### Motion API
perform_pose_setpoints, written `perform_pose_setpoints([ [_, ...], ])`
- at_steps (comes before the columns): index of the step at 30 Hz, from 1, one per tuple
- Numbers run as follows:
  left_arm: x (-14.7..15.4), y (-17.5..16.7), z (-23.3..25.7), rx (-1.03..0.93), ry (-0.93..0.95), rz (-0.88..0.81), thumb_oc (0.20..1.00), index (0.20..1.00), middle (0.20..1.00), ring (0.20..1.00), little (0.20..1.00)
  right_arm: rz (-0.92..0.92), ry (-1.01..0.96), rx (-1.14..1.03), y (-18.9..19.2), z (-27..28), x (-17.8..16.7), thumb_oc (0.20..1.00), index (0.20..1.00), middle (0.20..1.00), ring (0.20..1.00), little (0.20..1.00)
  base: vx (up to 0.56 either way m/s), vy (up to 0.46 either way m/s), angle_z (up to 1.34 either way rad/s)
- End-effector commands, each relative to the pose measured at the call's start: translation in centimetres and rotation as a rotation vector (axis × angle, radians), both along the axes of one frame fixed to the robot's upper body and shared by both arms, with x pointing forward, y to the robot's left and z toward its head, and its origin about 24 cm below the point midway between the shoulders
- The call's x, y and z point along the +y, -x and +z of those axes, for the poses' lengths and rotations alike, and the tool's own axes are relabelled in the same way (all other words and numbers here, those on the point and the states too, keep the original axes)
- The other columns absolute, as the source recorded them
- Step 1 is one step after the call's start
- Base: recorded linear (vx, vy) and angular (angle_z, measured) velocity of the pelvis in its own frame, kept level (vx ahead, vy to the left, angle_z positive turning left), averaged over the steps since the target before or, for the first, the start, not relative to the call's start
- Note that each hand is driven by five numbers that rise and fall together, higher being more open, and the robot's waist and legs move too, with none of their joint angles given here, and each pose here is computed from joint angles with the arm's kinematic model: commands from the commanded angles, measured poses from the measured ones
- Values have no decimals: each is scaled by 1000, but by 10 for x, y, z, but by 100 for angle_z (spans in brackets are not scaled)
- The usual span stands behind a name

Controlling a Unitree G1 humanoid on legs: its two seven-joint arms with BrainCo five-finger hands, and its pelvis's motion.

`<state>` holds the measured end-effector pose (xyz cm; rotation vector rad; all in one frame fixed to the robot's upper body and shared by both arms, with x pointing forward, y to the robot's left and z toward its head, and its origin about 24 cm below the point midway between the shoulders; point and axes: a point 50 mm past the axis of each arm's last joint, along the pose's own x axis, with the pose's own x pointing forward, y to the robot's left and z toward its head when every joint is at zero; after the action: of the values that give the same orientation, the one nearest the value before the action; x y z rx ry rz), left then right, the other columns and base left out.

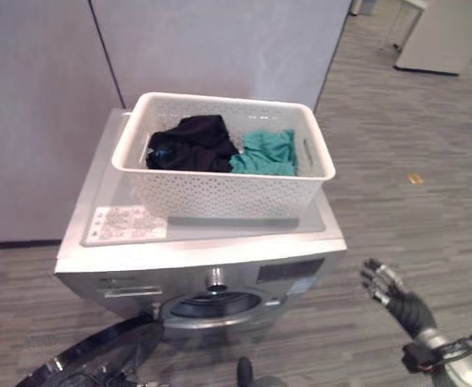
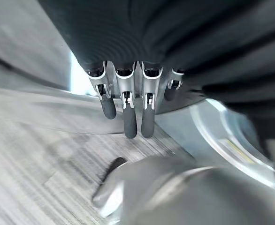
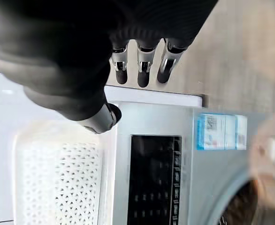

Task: Grab the laundry basket,head to the washer,open it,put in the laundry and shut it.

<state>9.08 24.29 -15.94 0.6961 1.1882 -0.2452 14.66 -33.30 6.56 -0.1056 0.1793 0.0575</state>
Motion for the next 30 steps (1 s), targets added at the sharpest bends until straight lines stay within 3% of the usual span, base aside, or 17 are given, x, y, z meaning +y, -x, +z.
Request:
perform_pose_setpoints([
  [1,2,16,-3,46,12,29,1000,1000,1000,1000,1000,-35,134,-150,-4,36,-14,1000,1000,1000,1000,1000,40,253,-6],
  [6,2,33,-6,98,48,82,1000,1000,1000,1000,1000,-52,356,-266,-4,91,-34,1000,1000,1000,1000,1000,3,176,-42],
  [7,4,38,-6,103,57,135,1000,1000,1000,1000,1000,-78,478,-322,-5,116,-41,1000,1000,1000,1000,1000,-21,115,-44],
  [11,4,50,-7,132,70,190,1000,1000,1000,1000,1000,-279,639,-524,-5,162,-62,1000,1000,1000,1000,1000,26,91,-39],
  [12,4,50,-7,132,69,191,1000,1000,1000,1000,1000,-279,639,-525,-5,161,-62,1000,1000,1000,1000,1000,28,36,-11],
  [16,0,50,-8,144,86,167,1000,1000,1000,1000,1000,-322,969,-609,-14,217,-59,1000,1000,1000,1000,1000,43,27,3],
  [19,-1,50,-9,148,91,163,1000,1000,1000,1000,1000,-314,1021,-684,-27,240,-53,1000,1000,1000,1000,1000,8,-12,12],
  [26,9,58,-7,180,78,181,1000,1000,1000,1000,1000,-306,1177,-514,-78,250,-63,1000,1000,1000,1000,1000,-7,-43,22],
  [28,21,58,-4,191,46,183,1000,1000,1000,1000,1000,-230,1355,-331,-100,255,-63,1000,1000,1000,1000,1000,-88,-66,42],
  [30,21,59,-3,192,48,195,1000,1000,1000,1000,1000,-208,1384,-303,-105,258,-61,1000,1000,1000,1000,1000,-58,-34,42],
])
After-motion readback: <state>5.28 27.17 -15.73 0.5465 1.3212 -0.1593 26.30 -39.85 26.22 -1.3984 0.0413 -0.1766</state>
